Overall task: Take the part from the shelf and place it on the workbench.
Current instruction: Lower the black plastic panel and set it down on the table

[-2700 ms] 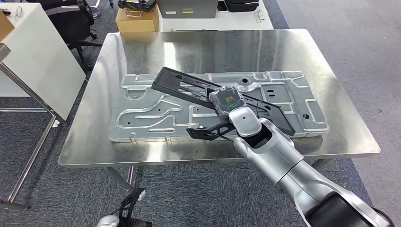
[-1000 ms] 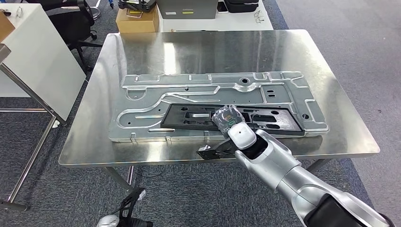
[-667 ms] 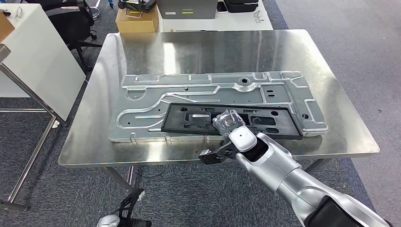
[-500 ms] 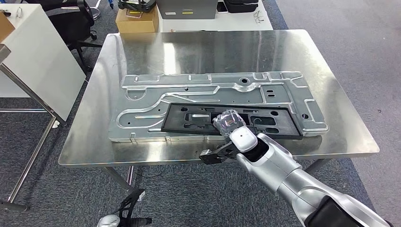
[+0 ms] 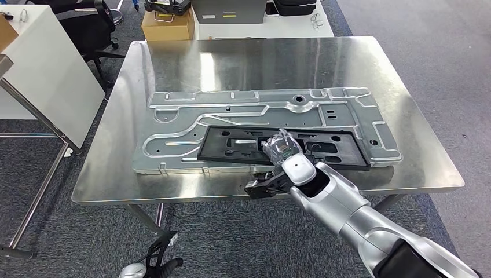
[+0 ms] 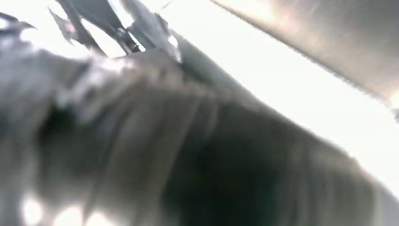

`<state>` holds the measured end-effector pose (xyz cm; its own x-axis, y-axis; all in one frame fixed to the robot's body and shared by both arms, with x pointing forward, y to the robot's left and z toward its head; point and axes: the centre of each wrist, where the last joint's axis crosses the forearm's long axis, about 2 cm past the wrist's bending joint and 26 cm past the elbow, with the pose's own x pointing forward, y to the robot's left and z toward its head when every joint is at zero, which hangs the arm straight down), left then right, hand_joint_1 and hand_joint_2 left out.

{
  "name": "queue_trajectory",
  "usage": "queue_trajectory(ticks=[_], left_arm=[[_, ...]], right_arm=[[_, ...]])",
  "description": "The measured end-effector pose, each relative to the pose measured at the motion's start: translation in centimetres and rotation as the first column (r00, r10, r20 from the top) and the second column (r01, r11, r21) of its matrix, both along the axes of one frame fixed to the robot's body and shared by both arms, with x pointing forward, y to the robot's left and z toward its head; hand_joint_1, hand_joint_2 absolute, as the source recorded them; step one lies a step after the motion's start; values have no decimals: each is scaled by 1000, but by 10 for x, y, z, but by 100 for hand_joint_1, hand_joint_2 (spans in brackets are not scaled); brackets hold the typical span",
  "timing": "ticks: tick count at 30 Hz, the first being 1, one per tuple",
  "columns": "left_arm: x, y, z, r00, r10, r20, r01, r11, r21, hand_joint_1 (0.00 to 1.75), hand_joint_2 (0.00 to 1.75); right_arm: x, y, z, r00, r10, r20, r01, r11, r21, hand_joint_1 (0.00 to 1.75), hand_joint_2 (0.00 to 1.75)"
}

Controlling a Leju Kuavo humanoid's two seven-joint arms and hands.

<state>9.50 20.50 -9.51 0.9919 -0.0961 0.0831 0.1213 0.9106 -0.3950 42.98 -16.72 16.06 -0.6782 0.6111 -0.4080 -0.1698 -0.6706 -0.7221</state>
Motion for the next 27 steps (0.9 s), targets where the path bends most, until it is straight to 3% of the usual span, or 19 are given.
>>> queue_trajectory(ticks=[14, 27], left_arm=[[-4, 0, -1, 1000, 20, -5, -20, 1000, 2, 0, 0], [-6, 0, -1, 999, 35, -3, -35, 999, -2, 0, 0]], right_arm=[[18, 12, 47, 992, 7, 125, -10, 1000, 21, 0, 0], [25, 19, 74, 982, 22, 189, -33, 998, 56, 0, 0]])
